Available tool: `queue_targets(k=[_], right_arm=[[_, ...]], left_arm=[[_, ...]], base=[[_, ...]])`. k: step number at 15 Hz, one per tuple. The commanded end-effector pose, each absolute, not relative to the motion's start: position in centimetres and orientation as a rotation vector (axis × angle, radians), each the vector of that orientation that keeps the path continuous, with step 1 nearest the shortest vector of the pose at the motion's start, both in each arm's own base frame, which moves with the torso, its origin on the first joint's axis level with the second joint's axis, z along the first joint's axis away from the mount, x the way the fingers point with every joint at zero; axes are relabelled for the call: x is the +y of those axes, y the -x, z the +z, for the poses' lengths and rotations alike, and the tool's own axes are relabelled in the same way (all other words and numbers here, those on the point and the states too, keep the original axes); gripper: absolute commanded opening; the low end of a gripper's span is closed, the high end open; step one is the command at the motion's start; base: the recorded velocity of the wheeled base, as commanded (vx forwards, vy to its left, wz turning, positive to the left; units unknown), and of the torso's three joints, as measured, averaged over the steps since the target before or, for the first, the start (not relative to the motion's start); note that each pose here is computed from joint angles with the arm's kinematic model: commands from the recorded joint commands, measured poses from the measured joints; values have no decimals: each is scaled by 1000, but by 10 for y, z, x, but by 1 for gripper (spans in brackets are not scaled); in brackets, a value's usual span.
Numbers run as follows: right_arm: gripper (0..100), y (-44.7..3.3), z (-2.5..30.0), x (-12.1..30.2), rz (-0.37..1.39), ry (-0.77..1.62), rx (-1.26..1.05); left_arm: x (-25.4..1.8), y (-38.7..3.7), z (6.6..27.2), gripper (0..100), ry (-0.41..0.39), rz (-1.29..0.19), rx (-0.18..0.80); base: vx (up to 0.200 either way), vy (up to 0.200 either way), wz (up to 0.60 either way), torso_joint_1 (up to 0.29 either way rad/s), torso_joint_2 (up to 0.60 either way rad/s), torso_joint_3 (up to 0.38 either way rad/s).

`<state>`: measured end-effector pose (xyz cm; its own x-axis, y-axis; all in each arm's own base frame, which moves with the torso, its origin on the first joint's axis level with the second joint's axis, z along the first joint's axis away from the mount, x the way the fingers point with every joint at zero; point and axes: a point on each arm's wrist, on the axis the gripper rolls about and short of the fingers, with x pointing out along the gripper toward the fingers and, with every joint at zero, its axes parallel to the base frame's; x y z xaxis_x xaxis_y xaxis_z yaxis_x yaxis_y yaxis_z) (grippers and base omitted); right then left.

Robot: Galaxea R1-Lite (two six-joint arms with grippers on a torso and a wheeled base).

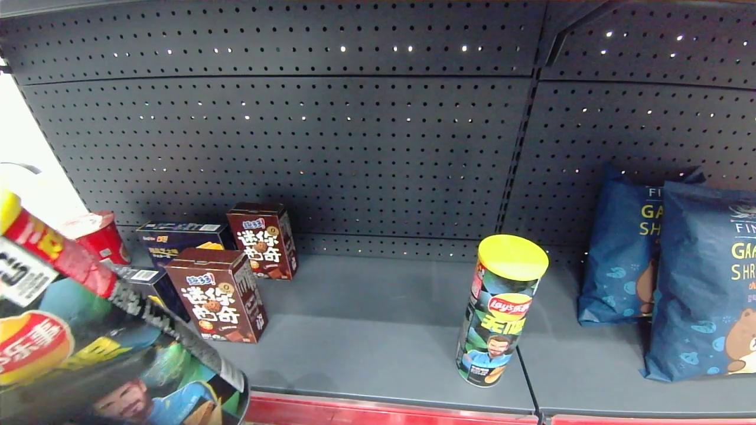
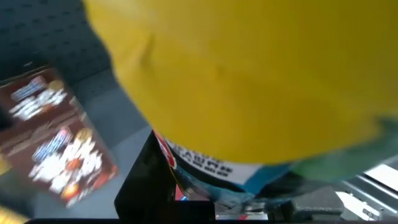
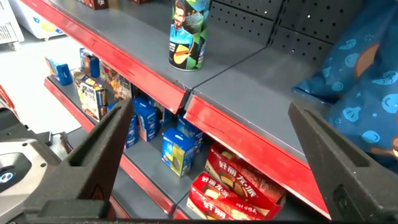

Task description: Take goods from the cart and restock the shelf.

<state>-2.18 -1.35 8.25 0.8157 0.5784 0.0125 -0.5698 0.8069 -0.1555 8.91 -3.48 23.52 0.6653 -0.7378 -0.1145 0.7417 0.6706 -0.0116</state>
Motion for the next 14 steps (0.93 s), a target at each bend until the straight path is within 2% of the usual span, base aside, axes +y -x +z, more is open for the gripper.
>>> queue_targets(k=[1, 4, 9, 14], right_arm=[[100, 22, 82, -13, 616, 150, -59], [100, 22, 82, -13, 616, 150, -58], [100, 23, 83, -12, 680, 258, -105], [100, 22, 83, -13, 661, 187, -79]], left_arm=[[-62, -148, 233, 0, -36, -915, 183], [-78, -181, 223, 0, -37, -933, 196], [-95, -199, 215, 0, -46, -925, 247], [-111, -216, 212, 0, -58, -924, 269]], base=[[0, 0, 0, 0, 0, 0], [0, 0, 0, 0, 0, 0], [0, 0, 0, 0, 0, 0], [0, 0, 0, 0, 0, 0]])
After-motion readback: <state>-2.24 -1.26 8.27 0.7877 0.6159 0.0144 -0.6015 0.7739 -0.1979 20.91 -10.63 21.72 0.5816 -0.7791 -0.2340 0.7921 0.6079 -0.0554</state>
